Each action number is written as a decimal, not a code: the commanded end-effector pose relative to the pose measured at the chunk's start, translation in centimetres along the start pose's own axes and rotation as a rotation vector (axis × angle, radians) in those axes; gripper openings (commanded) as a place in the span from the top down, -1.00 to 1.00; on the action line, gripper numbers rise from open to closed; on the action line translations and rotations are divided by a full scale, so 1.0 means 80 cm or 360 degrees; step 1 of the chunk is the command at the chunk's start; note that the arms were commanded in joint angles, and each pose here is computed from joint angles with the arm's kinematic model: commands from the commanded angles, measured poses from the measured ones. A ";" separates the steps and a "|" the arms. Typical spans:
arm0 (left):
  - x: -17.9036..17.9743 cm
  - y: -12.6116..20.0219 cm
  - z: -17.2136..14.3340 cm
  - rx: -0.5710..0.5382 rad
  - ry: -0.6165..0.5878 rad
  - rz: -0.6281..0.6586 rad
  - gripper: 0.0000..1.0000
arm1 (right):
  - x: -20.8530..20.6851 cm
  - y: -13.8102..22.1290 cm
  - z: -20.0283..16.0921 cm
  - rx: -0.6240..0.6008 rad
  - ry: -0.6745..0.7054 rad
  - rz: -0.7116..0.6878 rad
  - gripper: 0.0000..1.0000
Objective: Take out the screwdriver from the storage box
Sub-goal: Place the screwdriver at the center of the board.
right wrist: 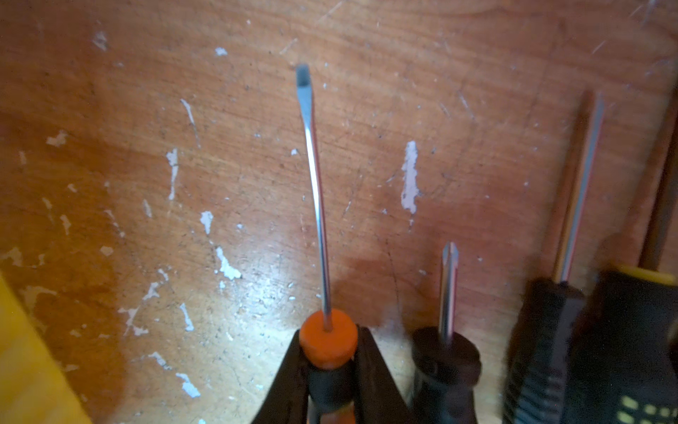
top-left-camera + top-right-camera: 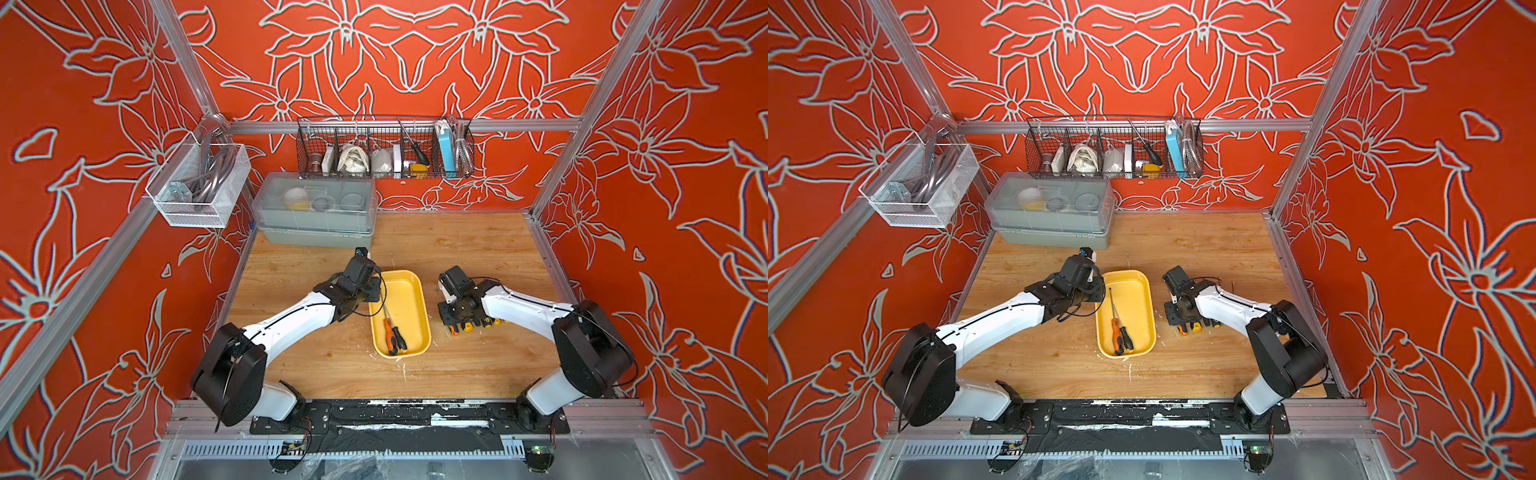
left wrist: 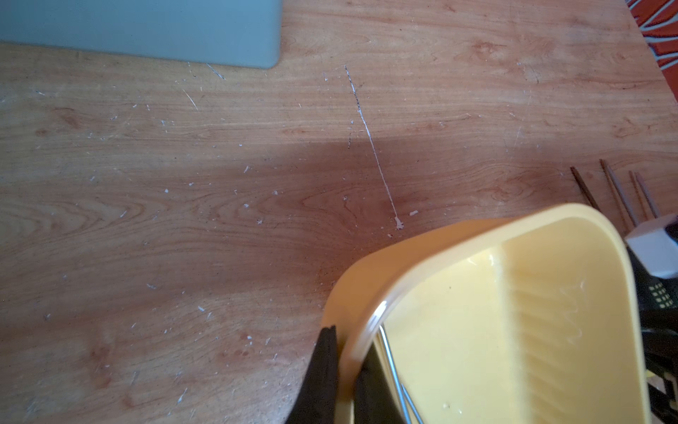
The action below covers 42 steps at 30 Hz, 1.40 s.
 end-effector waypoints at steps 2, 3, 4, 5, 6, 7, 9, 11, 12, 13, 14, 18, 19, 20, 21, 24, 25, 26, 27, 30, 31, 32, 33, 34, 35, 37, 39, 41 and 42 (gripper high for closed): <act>-0.014 0.007 0.013 -0.0044 0.0025 -0.0072 1.00 | -0.005 -0.006 -0.001 0.0044 -0.0002 -0.0005 0.89; -0.014 0.007 0.013 -0.0045 0.0025 -0.0073 1.00 | -0.005 -0.007 -0.002 0.0049 -0.0003 -0.0001 0.86; -0.014 0.007 0.013 -0.0047 0.0025 -0.0075 1.00 | -0.006 -0.009 -0.002 0.0057 -0.0005 0.0005 0.84; -0.014 0.007 0.013 -0.0047 0.0027 -0.0075 1.00 | -0.006 -0.009 -0.001 0.0055 -0.0008 0.0009 0.82; -0.014 0.007 0.012 -0.0044 0.0026 -0.0073 1.00 | -0.006 -0.010 -0.002 0.0061 -0.0009 0.0009 0.80; -0.014 0.007 0.013 -0.0046 0.0026 -0.0075 1.00 | -0.007 -0.010 -0.001 0.0059 -0.0012 0.0012 0.78; -0.014 0.007 0.013 -0.0048 0.0025 -0.0076 1.00 | -0.007 -0.011 -0.001 0.0061 -0.0012 0.0014 0.74; -0.014 0.007 0.013 -0.0048 0.0024 -0.0078 1.00 | -0.008 -0.012 0.000 0.0065 -0.0013 0.0013 0.73; -0.014 0.007 0.013 -0.0048 0.0025 -0.0076 1.00 | -0.008 -0.012 -0.001 0.0069 -0.0013 0.0014 0.72; -0.014 0.007 0.013 -0.0047 0.0025 -0.0075 1.00 | -0.009 -0.013 -0.001 0.0069 -0.0017 0.0015 0.69; -0.014 0.007 0.013 -0.0047 0.0025 -0.0077 1.00 | -0.010 -0.013 -0.001 0.0073 -0.0020 0.0013 0.67; -0.014 0.007 0.014 -0.0050 0.0026 -0.0078 1.00 | -0.011 -0.014 -0.001 0.0076 -0.0026 0.0027 0.59; -0.015 0.007 0.014 -0.0049 0.0025 -0.0077 1.00 | -0.011 -0.015 -0.001 0.0075 -0.0030 0.0031 0.56; -0.015 0.008 0.014 -0.0052 0.0026 -0.0079 1.00 | -0.011 -0.014 -0.001 0.0072 -0.0033 0.0032 0.54; -0.015 0.007 0.014 -0.0050 0.0025 -0.0078 1.00 | -0.012 -0.014 -0.001 0.0074 -0.0032 0.0032 0.51; -0.015 0.007 0.014 -0.0049 0.0025 -0.0077 1.00 | -0.013 -0.015 -0.001 0.0072 -0.0040 0.0039 0.45; -0.015 0.008 0.014 -0.0049 0.0025 -0.0079 1.00 | -0.013 -0.014 -0.001 0.0069 -0.0040 0.0041 0.43; -0.014 0.008 0.014 -0.0049 0.0024 -0.0076 1.00 | -0.013 -0.014 -0.001 0.0071 -0.0043 0.0043 0.41; -0.015 0.008 0.014 -0.0049 0.0023 -0.0077 1.00 | -0.013 -0.015 -0.002 0.0073 -0.0042 0.0042 0.39; -0.015 0.007 0.014 -0.0047 0.0024 -0.0075 1.00 | -0.013 -0.014 -0.001 0.0069 -0.0040 0.0047 0.37; -0.015 0.007 0.014 -0.0046 0.0024 -0.0076 1.00 | -0.013 -0.014 -0.002 0.0068 -0.0042 0.0046 0.36; -0.015 0.007 0.013 -0.0042 0.0024 -0.0077 1.00 | -0.014 -0.014 -0.002 0.0068 -0.0044 0.0046 0.36; -0.015 0.006 0.013 -0.0040 0.0023 -0.0077 1.00 | -0.014 -0.013 -0.001 0.0063 -0.0045 0.0045 0.35; -0.014 0.006 0.013 -0.0040 0.0025 -0.0076 1.00 | -0.014 -0.012 -0.001 0.0057 -0.0044 0.0046 0.35; -0.014 0.006 0.013 -0.0040 0.0025 -0.0075 1.00 | -0.014 -0.011 -0.001 0.0053 -0.0044 0.0046 0.34; -0.015 0.005 0.012 -0.0038 0.0025 -0.0077 1.00 | -0.014 -0.009 -0.001 0.0044 -0.0044 0.0046 0.33; -0.015 0.004 0.012 -0.0034 0.0024 -0.0079 1.00 | -0.014 -0.007 0.000 0.0035 -0.0046 0.0044 0.31; -0.015 0.004 0.011 -0.0031 0.0023 -0.0079 1.00 | -0.015 -0.003 0.002 0.0019 -0.0045 0.0034 0.31; -0.015 0.004 0.012 -0.0032 0.0023 -0.0078 1.00 | -0.016 0.000 0.004 0.0010 -0.0048 0.0030 0.30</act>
Point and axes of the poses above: each gripper's point midway between its finger pads, its own y axis back along the fingers, its own x axis along the line the jaws close on, z = x × y, the point moved 6 cm from there along y, back along the fingers, and after that the axes turned 13 degrees about y, right-handed, at the moved point
